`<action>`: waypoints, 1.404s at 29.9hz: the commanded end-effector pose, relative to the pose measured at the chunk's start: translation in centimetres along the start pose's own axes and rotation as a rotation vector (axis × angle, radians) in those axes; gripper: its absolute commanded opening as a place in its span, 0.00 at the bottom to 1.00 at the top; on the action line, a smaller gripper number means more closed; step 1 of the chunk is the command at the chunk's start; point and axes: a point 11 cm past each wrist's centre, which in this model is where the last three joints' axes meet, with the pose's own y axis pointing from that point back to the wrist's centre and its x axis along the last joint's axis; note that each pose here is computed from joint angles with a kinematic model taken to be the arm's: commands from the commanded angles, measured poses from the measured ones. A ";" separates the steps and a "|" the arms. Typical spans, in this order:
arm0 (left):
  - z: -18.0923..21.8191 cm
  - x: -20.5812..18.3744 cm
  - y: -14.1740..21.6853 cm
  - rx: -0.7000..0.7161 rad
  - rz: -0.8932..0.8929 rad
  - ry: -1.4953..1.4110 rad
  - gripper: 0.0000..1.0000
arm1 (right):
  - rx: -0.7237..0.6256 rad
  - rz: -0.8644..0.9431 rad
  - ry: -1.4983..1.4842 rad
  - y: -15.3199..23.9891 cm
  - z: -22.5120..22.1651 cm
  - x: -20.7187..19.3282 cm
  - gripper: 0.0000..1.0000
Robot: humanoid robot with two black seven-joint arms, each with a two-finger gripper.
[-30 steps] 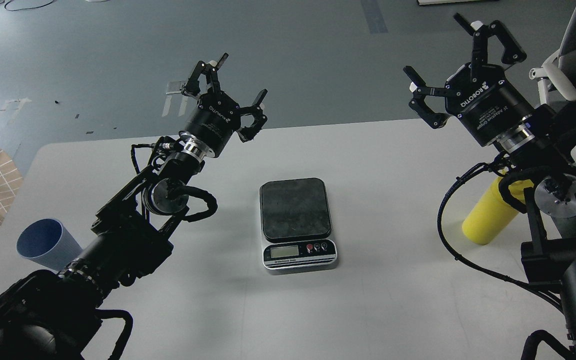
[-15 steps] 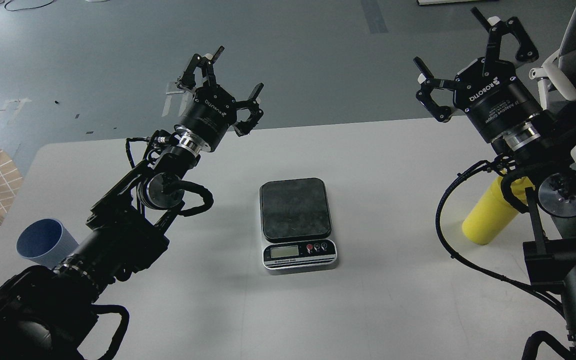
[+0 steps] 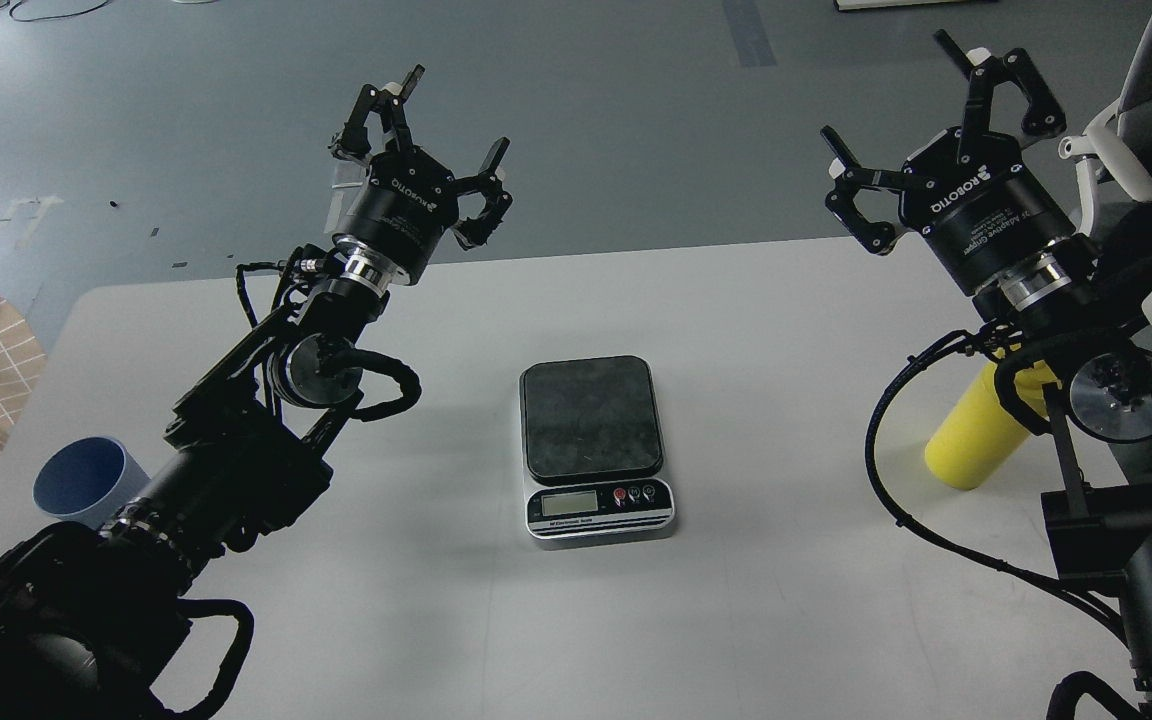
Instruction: Pour seasoning into cup on scale with both arms
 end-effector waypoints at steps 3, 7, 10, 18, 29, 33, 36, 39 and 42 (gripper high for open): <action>0.7 0.1 -0.1 0.015 -0.012 -0.058 1.00 | -0.002 0.003 0.008 0.2 0.0 0.1 1.00; 0.9 0.2 0.0 0.024 -0.017 -0.085 1.00 | -0.003 -0.003 0.019 0.1 0.0 -0.2 1.00; 0.9 0.2 0.0 0.028 -0.017 -0.088 1.00 | -0.002 -0.007 0.024 0.1 -0.1 -0.4 1.00; 0.0 -0.3 -0.1 0.067 -0.048 -0.161 1.00 | -0.009 -0.001 0.024 0.3 0.2 -0.2 1.00; -1.8 -1.6 -0.5 0.112 -0.081 -0.161 1.00 | -0.025 0.007 0.066 0.2 0.3 -0.2 1.00; -1.7 -1.4 -0.3 0.143 -0.093 -0.213 1.00 | -0.030 0.006 0.075 0.2 0.4 -0.2 1.00; -1.7 -1.2 -0.2 0.159 -0.096 -0.239 1.00 | -0.039 0.013 0.094 0.2 0.5 -0.2 1.00; -0.4 -0.9 -0.4 0.146 -0.093 -0.262 1.00 | -0.042 0.012 0.101 0.2 0.5 -0.2 1.00; 0.8 -1.2 -0.8 0.126 -0.104 -0.283 1.00 | -0.045 0.013 0.104 0.2 0.6 -0.2 1.00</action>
